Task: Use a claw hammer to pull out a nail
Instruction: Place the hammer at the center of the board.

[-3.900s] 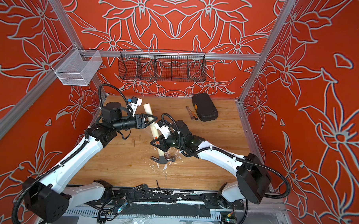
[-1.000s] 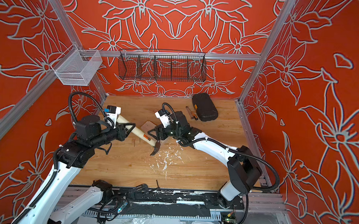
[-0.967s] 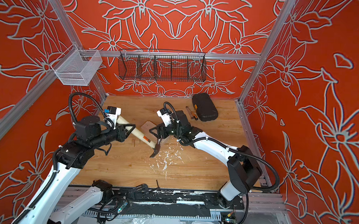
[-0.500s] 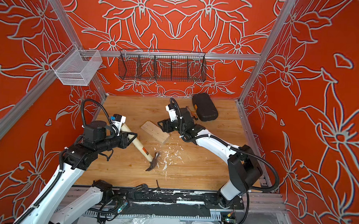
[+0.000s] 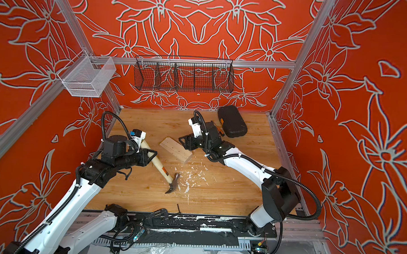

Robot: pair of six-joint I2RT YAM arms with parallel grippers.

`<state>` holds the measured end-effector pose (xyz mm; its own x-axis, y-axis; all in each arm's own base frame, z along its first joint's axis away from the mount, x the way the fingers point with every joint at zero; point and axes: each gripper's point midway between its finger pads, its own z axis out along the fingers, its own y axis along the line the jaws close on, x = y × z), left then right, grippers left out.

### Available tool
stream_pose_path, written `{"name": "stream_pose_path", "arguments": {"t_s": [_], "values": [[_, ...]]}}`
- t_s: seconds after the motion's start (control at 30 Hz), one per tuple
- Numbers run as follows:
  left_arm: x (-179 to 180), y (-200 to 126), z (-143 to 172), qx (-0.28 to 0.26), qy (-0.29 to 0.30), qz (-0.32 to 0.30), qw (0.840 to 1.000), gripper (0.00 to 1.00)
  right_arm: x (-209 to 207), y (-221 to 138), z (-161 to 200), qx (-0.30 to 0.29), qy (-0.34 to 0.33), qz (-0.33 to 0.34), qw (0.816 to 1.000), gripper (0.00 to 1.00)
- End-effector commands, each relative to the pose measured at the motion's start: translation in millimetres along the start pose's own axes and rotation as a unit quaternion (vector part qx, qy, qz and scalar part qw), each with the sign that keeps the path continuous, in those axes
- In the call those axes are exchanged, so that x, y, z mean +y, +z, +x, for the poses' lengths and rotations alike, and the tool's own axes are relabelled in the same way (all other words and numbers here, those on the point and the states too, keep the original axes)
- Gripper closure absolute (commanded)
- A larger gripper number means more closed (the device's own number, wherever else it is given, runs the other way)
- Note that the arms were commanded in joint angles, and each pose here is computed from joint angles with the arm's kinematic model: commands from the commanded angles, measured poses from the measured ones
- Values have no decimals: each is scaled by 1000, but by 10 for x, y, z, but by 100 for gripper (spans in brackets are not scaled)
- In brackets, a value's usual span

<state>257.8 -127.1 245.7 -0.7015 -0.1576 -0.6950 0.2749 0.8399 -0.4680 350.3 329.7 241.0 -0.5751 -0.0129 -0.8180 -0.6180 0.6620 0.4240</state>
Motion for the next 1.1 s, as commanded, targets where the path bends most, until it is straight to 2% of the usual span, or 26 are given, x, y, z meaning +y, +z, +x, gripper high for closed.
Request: {"name": "stream_pose_path", "arguments": {"t_s": [0.0,0.37,0.67,1.07], "values": [[-219,-77,-274,-63,1,51,997,100,44,-68,-36,-7,0,-11,1000,30],[28,148,5,-87,-70,51,992,100,76,-113,-8,-9,5,-21,1000,30],[417,356,405,-83,-117,-3,990,100,71,-139,5,-9,2,-19,1000,30],[858,415,745,-96,-173,-80,977,98,92,-148,-3,-8,3,-23,1000,30]]}}
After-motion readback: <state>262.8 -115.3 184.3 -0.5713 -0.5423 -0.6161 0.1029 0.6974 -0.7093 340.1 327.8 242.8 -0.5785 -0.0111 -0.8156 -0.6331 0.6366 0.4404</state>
